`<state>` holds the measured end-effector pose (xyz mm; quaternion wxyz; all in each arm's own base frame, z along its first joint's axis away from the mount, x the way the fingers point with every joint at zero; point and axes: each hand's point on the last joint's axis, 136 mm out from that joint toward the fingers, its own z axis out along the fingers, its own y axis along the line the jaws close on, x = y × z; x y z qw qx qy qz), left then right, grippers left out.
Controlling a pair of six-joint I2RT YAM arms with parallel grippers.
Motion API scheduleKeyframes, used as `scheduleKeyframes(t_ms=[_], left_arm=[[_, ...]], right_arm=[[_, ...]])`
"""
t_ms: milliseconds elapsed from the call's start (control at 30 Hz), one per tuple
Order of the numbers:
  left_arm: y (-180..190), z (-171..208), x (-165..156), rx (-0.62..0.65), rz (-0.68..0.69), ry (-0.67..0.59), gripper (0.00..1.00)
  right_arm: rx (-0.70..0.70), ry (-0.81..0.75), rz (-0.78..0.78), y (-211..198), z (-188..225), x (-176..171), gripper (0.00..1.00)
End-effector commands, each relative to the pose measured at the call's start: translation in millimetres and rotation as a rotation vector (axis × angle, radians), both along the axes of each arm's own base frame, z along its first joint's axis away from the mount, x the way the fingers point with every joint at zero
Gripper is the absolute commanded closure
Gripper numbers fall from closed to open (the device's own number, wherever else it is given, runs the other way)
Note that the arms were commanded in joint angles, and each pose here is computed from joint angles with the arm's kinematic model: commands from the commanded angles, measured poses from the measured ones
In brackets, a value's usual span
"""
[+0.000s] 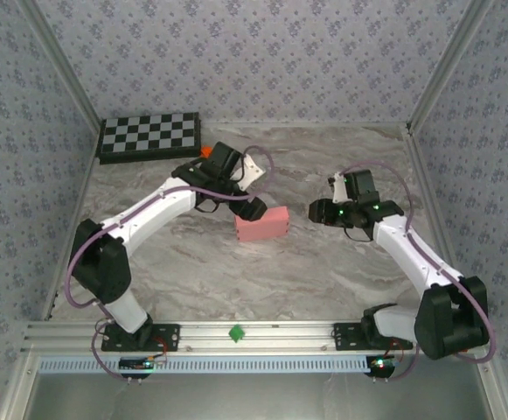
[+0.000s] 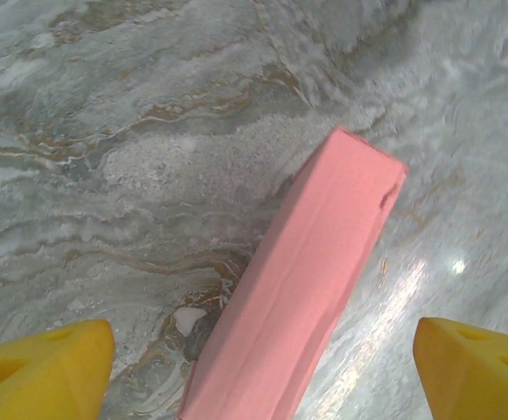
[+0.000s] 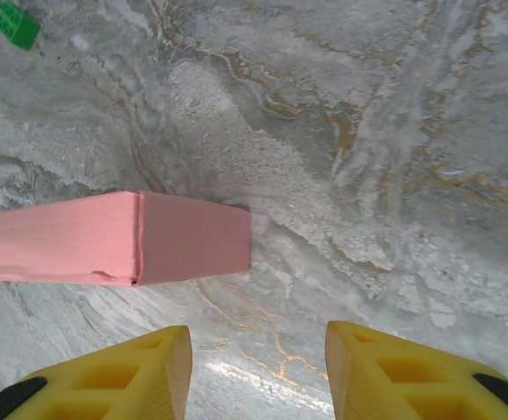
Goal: Fold the paper box
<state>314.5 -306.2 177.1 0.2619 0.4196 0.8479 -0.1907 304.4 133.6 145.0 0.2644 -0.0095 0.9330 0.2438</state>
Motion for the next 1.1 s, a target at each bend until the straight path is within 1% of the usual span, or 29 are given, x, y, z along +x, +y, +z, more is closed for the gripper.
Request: scheduleKeyframes(t_ms=[0,33,67,167,300,400,567,767,800,900,967,1067], left_arm=[[-5,-14,-8,0.113,-0.214,-0.078,0.11],[-8,-15,-8,0.120,-0.246,-0.093,0.11],[-6,-22,-14,0.146,-0.288,-0.074,0.11],[-11,-30,-19,0.166,-0.383,-0.071,0.11],[-15,-45,-18,0.213,-0.453,-0.086,0.12],[-15,-55,-15,0.239,-0.473,-0.086,0.15],[-22,-66,-22,0.240,-0.521,-0.064,0.21],[-27,-74,-21,0.248,-0.532,-0.079,0.26],[-27,-75,-20,0.251,-0.531,-0.078,0.27],[-27,-80,-20,0.267,-0.533,-0.066,0.39],[-25,-84,-17,0.286,-0.522,-0.058,0.40],[-23,-89,-16,0.309,-0.523,-0.053,0.46]], right_arm=[[0.016,0.014,-0.002,-6,-1,-11,0.54],[0.017,0.015,-0.005,-7,-2,-11,0.54],[0.020,0.016,-0.010,-9,-3,-12,0.54],[0.028,0.018,-0.023,-10,-5,-12,0.54],[0.038,0.016,-0.027,-10,-6,-12,0.54],[0.038,0.019,-0.029,-10,-7,-12,0.54],[0.037,0.028,-0.035,-12,-10,-13,0.54],[0.039,0.037,-0.040,-13,-13,-14,0.54],[0.039,0.040,-0.041,-13,-13,-14,0.54],[0.038,0.046,-0.040,-14,-16,-15,0.54],[0.038,0.048,-0.042,-14,-17,-15,0.54],[0.040,0.053,-0.045,-15,-19,-15,0.54]])
